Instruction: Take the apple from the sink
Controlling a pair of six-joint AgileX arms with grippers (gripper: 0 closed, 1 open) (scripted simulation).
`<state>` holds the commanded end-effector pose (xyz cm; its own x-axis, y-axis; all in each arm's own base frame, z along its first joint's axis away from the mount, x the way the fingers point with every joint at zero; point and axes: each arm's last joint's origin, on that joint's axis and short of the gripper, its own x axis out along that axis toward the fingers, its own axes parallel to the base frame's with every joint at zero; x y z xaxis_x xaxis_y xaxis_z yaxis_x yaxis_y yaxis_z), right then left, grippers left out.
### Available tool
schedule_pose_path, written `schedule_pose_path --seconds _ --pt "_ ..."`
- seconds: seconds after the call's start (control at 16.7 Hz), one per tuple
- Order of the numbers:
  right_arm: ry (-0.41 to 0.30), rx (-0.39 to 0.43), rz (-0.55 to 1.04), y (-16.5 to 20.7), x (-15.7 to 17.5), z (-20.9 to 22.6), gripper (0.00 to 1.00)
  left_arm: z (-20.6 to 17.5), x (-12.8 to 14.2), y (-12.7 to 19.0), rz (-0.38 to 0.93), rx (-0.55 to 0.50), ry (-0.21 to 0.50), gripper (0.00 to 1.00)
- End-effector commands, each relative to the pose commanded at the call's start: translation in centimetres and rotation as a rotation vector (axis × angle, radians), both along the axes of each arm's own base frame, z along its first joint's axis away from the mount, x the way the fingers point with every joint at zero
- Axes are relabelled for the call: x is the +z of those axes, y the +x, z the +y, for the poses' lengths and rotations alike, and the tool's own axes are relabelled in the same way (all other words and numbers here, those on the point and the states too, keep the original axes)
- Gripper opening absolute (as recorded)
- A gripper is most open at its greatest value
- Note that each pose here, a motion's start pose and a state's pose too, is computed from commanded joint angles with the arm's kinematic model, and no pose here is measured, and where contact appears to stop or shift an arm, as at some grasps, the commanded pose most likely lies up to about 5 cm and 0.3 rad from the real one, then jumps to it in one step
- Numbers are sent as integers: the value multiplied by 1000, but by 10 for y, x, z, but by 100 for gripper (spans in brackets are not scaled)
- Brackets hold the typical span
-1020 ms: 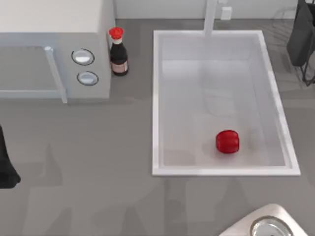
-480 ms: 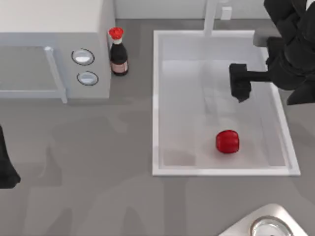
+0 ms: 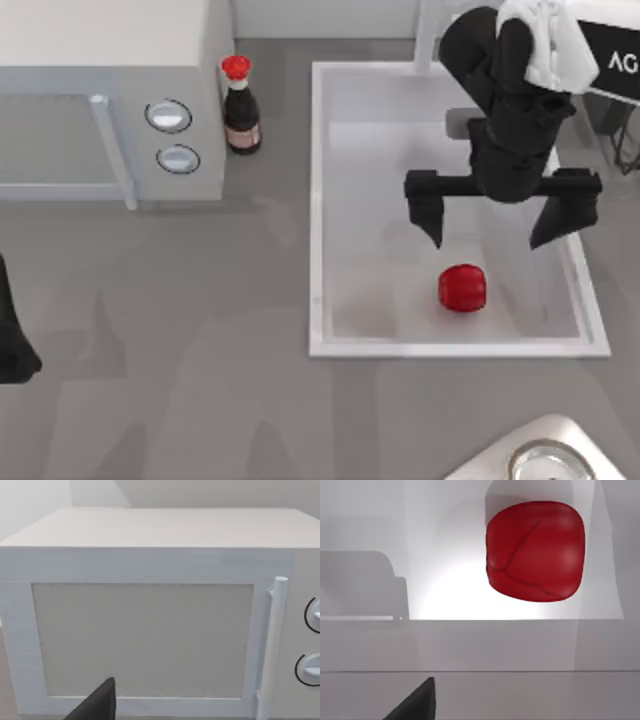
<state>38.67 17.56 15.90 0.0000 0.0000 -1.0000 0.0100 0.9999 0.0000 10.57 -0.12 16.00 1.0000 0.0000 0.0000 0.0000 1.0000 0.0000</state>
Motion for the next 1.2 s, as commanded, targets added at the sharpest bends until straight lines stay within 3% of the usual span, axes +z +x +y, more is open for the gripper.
schedule_pose_path --seconds 0.36,0.9,1.2 --pt "-1 -4 2 1 -6 -2 100 0 0 0 0 0 0 100" --pt "5 0 -10 4 -133 1 100 0 0 0 0 0 0 100" --pt "0 0 0 0 -150 0 100 0 0 0 0 0 0 100"
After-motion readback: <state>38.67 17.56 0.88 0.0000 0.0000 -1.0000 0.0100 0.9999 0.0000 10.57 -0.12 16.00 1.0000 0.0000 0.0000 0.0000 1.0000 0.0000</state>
